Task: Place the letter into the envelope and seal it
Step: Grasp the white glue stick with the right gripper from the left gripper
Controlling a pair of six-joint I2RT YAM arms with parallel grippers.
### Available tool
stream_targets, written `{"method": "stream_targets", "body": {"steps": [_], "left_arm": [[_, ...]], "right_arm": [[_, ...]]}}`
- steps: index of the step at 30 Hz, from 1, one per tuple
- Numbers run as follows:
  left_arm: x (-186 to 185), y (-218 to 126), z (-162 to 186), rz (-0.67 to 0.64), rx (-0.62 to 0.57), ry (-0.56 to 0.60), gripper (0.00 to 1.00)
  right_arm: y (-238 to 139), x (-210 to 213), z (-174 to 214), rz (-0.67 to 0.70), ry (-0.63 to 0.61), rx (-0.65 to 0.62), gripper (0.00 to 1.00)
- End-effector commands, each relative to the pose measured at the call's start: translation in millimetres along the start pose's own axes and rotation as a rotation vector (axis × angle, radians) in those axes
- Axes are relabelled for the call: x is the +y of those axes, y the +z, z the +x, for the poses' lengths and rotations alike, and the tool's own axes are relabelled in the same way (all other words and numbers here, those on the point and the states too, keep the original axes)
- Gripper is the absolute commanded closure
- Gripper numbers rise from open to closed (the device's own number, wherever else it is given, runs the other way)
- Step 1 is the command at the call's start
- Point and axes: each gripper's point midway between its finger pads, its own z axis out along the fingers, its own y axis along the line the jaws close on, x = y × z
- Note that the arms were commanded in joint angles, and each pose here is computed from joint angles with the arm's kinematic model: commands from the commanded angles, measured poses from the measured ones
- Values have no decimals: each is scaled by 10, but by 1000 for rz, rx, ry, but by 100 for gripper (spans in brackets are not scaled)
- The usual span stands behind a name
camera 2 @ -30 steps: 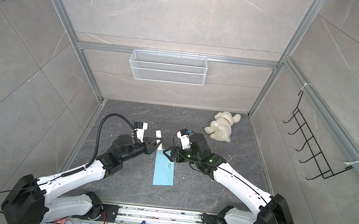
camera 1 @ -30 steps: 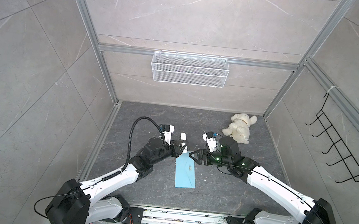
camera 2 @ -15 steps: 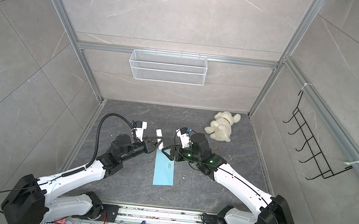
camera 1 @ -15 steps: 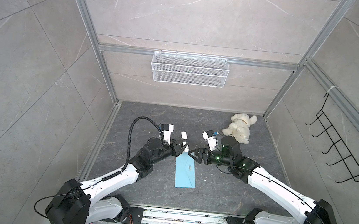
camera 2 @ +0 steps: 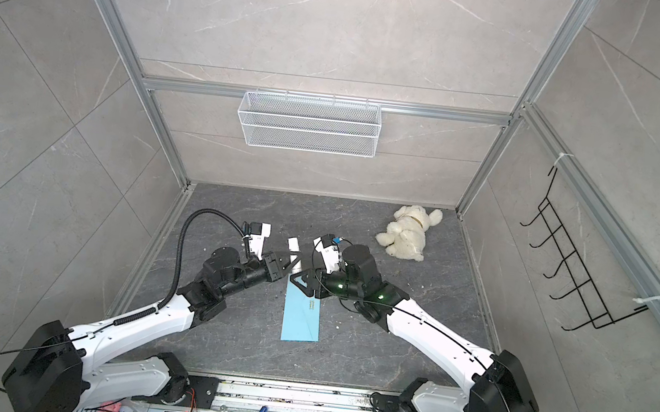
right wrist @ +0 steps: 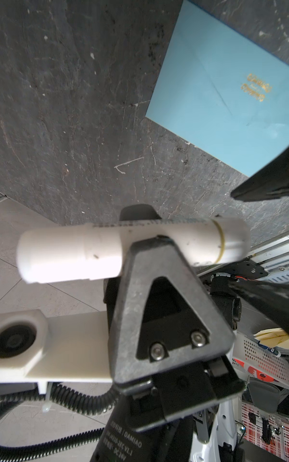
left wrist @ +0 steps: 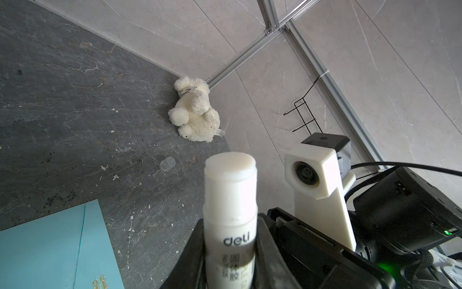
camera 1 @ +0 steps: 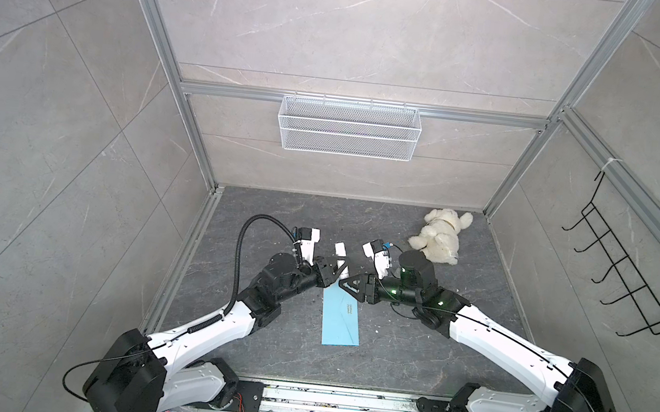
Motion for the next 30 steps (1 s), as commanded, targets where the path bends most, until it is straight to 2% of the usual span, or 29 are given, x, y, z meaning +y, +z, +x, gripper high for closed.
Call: {"method": "stream_targets", "body": {"steps": [1, 17, 24, 30], "left_arm": [[-233, -43, -125, 84, -43, 16, 100], [-189, -45, -96, 71, -38, 11, 100], [-156, -39, -73, 65, -34, 6, 100], [-111, -40, -56, 45, -29, 15, 100]], "right_arm": [[29, 157, -146, -41, -45, -30, 48], [104, 134, -207, -22, -68, -48, 73], [116, 120, -207, -18, -68, -47, 80], [86, 19, -209, 57, -79, -46, 87]]}}
